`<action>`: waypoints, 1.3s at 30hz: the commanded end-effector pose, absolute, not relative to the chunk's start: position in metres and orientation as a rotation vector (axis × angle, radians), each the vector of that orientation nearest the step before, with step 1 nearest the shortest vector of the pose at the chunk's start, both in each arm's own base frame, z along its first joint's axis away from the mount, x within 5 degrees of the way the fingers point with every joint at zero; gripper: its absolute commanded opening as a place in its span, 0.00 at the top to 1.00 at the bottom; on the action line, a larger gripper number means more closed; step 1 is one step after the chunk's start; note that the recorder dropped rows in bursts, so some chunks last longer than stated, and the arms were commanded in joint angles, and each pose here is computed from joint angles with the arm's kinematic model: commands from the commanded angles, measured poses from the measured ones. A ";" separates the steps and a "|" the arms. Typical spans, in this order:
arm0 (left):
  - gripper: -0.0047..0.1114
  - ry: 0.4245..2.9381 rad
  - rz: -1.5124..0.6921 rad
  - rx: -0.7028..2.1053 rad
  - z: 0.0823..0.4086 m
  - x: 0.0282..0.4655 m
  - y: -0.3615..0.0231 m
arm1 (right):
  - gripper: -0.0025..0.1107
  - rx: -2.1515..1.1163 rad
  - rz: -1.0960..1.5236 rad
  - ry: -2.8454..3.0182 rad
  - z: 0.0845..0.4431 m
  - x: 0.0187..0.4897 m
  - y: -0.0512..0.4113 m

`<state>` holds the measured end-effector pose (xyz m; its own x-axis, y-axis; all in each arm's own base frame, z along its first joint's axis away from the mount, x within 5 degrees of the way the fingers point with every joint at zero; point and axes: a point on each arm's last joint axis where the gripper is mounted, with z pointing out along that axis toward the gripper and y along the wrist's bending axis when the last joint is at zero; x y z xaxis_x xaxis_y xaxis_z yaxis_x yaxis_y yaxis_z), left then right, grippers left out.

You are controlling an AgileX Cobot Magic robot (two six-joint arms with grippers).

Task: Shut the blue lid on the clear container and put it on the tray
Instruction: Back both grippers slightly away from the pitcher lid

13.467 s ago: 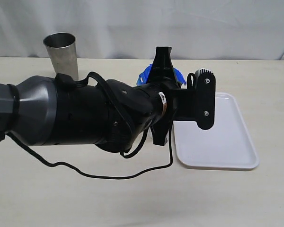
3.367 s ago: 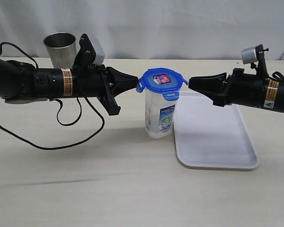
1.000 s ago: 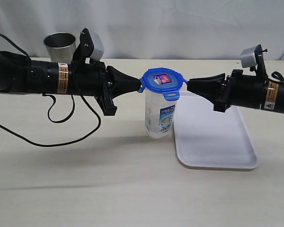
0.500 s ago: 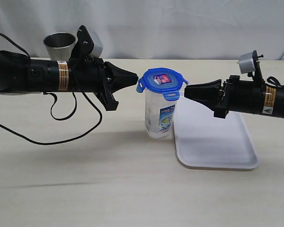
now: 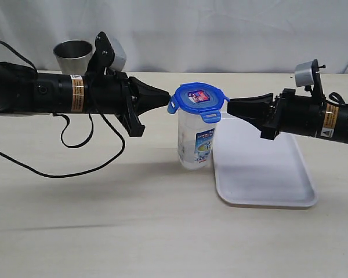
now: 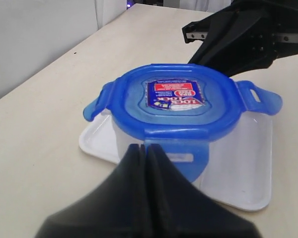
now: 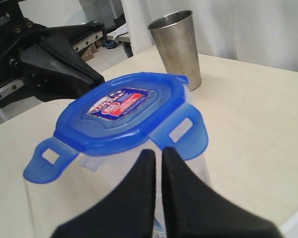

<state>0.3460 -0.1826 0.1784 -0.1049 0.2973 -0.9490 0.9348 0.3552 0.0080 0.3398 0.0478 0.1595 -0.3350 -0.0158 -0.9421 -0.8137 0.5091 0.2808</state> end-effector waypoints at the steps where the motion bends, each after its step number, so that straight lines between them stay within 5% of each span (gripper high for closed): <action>1: 0.96 1.609 -0.825 1.130 0.181 0.345 -0.184 | 0.94 -0.707 0.963 1.710 0.160 0.341 0.048; 39: 0.96 1.501 -0.773 1.075 0.184 0.353 -0.185 | 0.94 -0.757 0.990 1.727 0.158 0.336 0.049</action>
